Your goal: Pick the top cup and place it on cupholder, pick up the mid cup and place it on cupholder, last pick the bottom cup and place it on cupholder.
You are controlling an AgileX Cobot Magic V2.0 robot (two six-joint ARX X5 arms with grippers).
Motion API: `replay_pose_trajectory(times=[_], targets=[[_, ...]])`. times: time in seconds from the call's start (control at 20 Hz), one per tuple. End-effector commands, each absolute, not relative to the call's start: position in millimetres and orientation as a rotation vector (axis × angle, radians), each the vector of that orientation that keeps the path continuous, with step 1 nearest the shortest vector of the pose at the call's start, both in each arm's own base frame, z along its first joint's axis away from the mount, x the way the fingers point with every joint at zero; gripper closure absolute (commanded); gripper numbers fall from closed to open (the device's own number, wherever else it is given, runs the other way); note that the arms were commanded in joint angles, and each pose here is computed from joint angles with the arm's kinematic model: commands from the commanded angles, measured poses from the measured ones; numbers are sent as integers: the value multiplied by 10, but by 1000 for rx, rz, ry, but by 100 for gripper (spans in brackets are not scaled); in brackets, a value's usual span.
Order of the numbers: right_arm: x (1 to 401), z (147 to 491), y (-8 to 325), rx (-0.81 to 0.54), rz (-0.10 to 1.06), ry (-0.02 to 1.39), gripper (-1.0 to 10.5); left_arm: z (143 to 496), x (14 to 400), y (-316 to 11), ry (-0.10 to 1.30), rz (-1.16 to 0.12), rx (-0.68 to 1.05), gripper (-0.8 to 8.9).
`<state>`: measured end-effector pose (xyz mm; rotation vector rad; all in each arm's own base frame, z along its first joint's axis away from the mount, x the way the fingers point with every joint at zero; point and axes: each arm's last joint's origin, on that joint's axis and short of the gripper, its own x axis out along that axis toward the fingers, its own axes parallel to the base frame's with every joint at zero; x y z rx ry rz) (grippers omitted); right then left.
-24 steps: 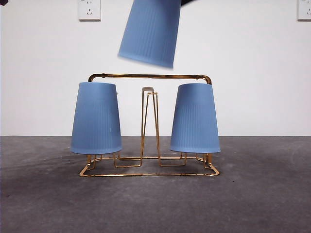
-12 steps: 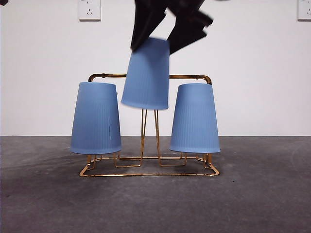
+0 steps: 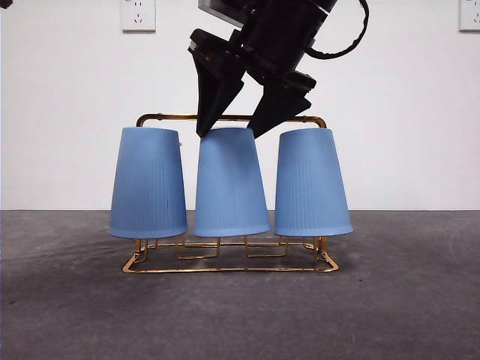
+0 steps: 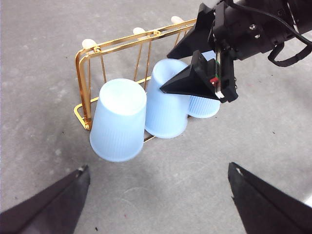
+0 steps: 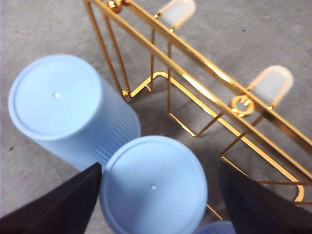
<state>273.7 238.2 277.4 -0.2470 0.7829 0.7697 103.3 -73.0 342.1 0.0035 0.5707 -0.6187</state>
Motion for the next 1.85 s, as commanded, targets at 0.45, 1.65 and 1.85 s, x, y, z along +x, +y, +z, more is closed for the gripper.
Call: replay_pose_trajectory(times=[0.45, 1.65, 1.85], targets=[[2564, 3181, 2273, -227, 792, 669, 513, 3469, 1032, -738, 552, -630, 8, 378], [1141, 2988, 1076, -15, 859, 617, 524, 3456, 1027, -734, 566, -628, 13, 392], [1141, 2987, 1075, -15, 856, 618, 929, 3449, 1023, -732, 574, -627, 16, 795]])
